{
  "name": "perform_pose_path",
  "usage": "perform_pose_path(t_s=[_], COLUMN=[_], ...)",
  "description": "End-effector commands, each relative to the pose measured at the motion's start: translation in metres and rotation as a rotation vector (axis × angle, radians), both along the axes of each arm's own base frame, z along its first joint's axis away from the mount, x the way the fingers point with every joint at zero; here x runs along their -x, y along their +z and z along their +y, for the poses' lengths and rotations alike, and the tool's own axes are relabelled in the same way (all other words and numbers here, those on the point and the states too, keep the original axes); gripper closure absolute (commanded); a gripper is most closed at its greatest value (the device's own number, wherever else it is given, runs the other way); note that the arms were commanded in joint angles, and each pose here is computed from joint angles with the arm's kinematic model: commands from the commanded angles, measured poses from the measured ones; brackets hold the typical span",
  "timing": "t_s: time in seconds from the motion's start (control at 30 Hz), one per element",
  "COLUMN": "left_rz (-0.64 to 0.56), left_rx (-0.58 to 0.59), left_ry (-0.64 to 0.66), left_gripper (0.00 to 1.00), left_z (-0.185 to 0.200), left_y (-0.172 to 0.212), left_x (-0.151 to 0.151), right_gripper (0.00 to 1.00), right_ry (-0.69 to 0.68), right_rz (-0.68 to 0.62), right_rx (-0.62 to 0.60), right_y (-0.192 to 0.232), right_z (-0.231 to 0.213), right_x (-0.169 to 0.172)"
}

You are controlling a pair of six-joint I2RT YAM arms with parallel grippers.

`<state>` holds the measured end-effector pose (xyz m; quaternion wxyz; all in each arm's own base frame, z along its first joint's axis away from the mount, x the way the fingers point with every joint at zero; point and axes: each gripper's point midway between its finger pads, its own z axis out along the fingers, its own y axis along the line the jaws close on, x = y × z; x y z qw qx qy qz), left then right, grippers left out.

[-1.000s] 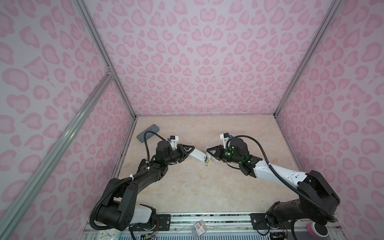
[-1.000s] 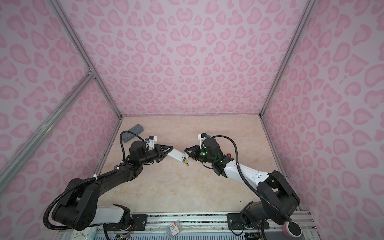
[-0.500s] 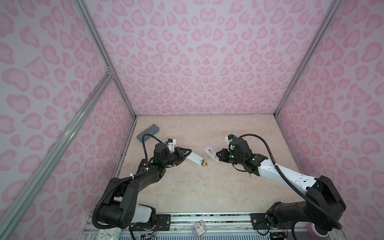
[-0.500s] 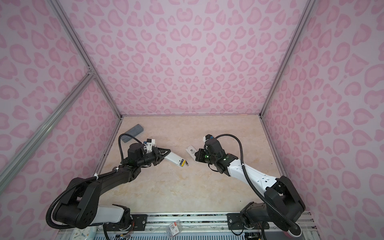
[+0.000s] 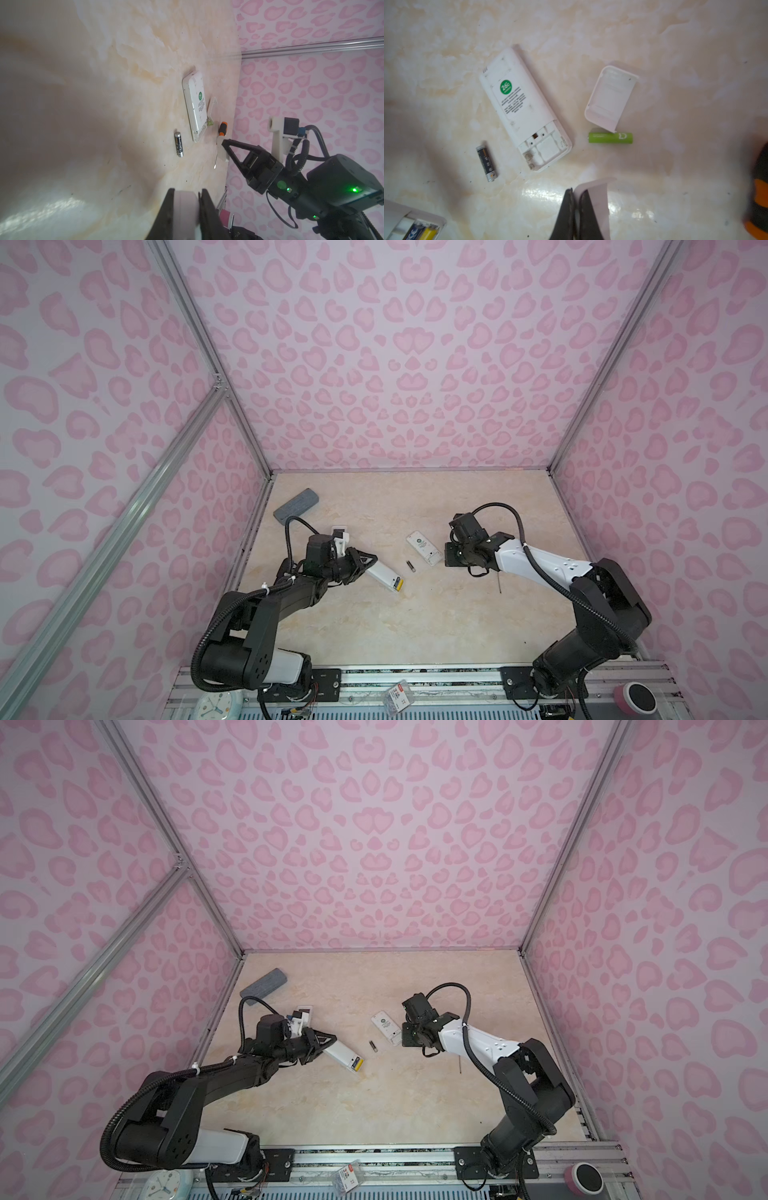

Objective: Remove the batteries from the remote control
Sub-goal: 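Release the remote with the right gripper and move it toward the screwdriver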

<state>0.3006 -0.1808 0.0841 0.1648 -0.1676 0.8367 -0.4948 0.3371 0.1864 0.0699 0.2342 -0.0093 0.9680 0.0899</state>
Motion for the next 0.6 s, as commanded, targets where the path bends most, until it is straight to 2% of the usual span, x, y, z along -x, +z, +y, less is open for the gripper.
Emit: perform_pose_path(t_s=[0.0, 0.23, 0.57], left_rz=[-0.006, 0.015, 0.024], left_rx=[-0.038, -0.058, -0.043], left_ry=[-0.034, -0.066, -0.098], left_gripper=[0.97, 0.97, 0.96], left_z=[0.0, -0.003, -0.011], left_y=[-0.009, -0.022, -0.032], left_x=[0.003, -0.002, -0.02], right_gripper=[0.97, 0.96, 0.86], right_ry=[-0.006, -0.039, 0.002], right_rz=[0.004, 0.036, 0.093], right_rx=[0.124, 0.218, 0.302], right_y=[-0.003, -0.017, -0.045], right_z=[-0.029, -0.059, -0.057], right_x=[-0.009, -0.045, -0.075])
